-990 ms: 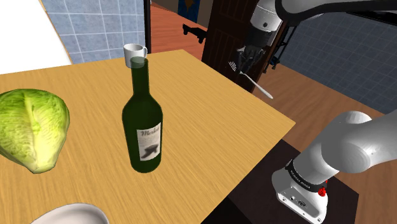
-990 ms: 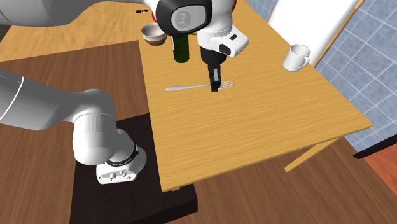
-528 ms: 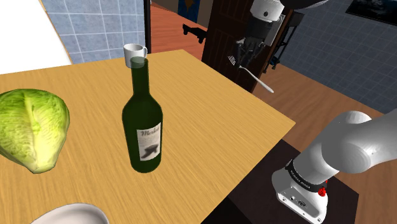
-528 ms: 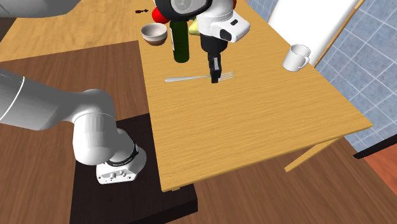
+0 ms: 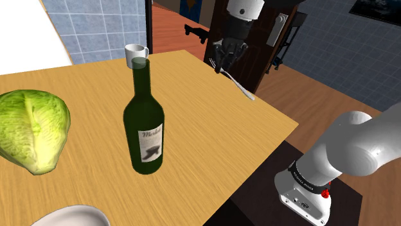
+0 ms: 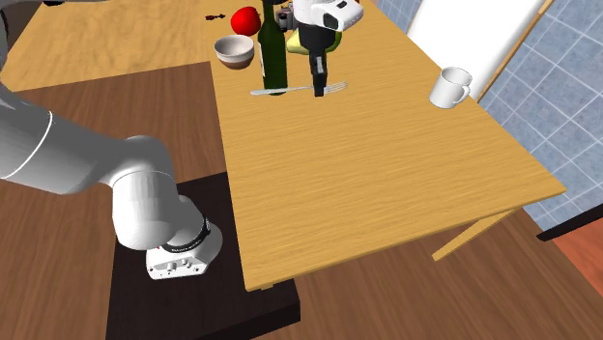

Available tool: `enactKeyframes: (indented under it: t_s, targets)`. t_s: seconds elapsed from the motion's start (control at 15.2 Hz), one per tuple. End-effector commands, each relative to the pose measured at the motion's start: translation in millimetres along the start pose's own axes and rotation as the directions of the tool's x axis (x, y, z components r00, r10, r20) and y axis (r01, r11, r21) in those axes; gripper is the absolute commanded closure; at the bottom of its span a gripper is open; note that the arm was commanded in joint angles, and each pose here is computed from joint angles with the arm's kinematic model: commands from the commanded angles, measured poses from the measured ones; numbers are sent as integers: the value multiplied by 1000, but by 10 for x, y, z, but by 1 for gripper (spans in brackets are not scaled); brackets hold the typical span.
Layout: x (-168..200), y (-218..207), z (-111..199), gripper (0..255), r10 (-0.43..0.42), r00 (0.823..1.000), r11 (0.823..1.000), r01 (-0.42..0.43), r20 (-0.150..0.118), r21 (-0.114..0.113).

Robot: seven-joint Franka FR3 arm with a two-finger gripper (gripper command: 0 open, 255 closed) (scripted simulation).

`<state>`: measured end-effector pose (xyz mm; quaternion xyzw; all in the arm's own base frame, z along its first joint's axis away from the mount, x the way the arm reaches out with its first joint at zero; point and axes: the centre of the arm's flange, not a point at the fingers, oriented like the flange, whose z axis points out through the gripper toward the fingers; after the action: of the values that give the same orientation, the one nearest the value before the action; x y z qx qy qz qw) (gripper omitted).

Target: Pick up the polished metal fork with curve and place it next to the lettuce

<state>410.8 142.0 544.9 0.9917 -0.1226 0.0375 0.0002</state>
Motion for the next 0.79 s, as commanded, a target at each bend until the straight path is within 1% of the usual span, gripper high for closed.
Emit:
enactKeyframes:
  t_s: [0.0, 0.73]
  targets:
    - [-22, -266, -28, 255, 1, 1000, 1000, -1, 0, 0]
    - [-85, -1716, -24, 255, 1, 1000, 1000, -1, 0, 0]
